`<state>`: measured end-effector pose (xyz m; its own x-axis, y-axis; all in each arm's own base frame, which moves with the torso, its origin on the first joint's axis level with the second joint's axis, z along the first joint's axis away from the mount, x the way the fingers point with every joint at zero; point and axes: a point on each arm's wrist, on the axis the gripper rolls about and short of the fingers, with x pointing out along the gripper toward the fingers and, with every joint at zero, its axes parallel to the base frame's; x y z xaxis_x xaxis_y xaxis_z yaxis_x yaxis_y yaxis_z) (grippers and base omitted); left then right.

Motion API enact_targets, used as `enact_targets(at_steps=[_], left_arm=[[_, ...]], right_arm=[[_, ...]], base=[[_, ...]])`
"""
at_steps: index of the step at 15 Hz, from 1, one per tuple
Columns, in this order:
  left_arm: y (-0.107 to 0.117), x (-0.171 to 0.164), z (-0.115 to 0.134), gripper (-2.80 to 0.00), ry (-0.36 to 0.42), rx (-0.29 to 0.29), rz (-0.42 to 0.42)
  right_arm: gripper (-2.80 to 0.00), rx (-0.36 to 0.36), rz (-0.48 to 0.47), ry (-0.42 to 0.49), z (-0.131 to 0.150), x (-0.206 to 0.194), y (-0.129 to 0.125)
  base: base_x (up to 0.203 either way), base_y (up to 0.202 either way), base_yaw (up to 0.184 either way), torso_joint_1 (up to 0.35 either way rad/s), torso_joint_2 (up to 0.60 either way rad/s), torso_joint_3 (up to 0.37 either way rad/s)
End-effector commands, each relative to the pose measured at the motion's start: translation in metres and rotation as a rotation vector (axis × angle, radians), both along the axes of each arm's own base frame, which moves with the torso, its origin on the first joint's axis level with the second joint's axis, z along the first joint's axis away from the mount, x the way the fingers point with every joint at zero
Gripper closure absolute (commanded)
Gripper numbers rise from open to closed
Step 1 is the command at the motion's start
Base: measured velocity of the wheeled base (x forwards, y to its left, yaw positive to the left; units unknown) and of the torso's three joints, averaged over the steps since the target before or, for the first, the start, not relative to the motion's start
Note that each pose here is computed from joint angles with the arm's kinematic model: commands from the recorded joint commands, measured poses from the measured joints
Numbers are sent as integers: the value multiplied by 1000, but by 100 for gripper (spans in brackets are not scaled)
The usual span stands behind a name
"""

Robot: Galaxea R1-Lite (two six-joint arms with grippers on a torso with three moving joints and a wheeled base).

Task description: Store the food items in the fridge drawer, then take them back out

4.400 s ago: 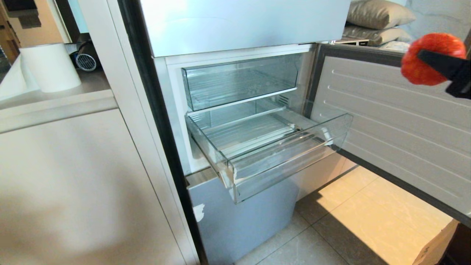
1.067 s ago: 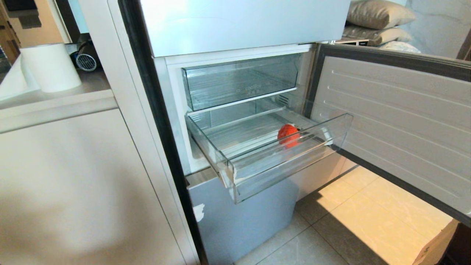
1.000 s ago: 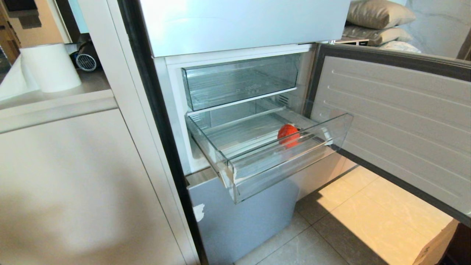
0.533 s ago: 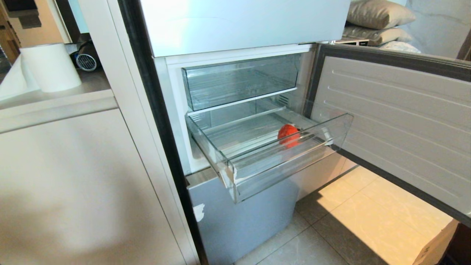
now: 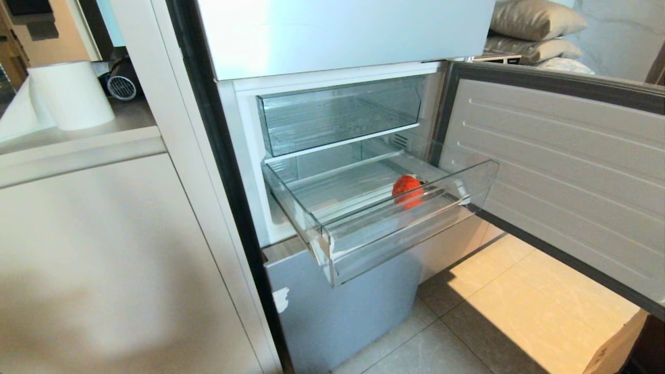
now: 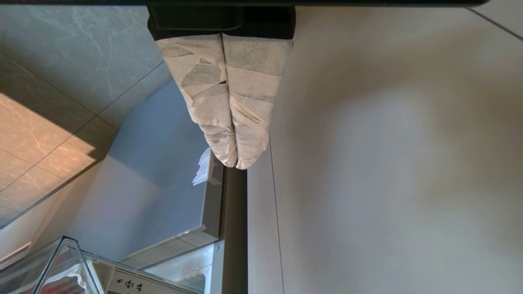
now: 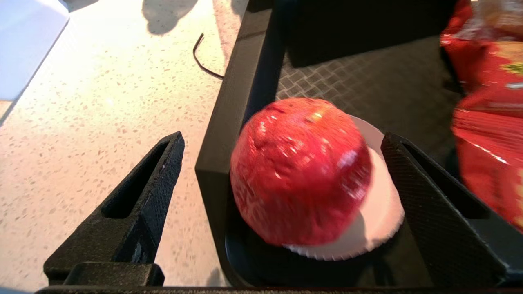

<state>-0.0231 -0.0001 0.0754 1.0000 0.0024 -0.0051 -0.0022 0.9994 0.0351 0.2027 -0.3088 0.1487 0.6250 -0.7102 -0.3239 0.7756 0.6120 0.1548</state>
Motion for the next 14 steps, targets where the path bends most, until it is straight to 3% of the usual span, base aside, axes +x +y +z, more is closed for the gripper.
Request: enact_targets(at_steps=[1,6,7,11,14], left_arm=[[0,0,0,0,-1,0,1],[0,0,0,0,-1,0,0],[0,0,0,0,-1,0,1],[0,0,0,0,1,0,-1],[0,0,0,0,-1,0,1]], right_arm=[[-280,23,-1,12,-12,4,-8],[-280,51,-4,17,-26,7,-12],[0,58,-4,20,-28,7,-12],[0,60,-5,14,-26,6,-11],[0,22,-17,-28,-2,-1,-3]], base=[[0,0,0,0,0,0],[0,0,0,0,0,0],[0,0,0,0,0,0],[0,0,0,0,0,0],[0,0,0,0,0,0]])
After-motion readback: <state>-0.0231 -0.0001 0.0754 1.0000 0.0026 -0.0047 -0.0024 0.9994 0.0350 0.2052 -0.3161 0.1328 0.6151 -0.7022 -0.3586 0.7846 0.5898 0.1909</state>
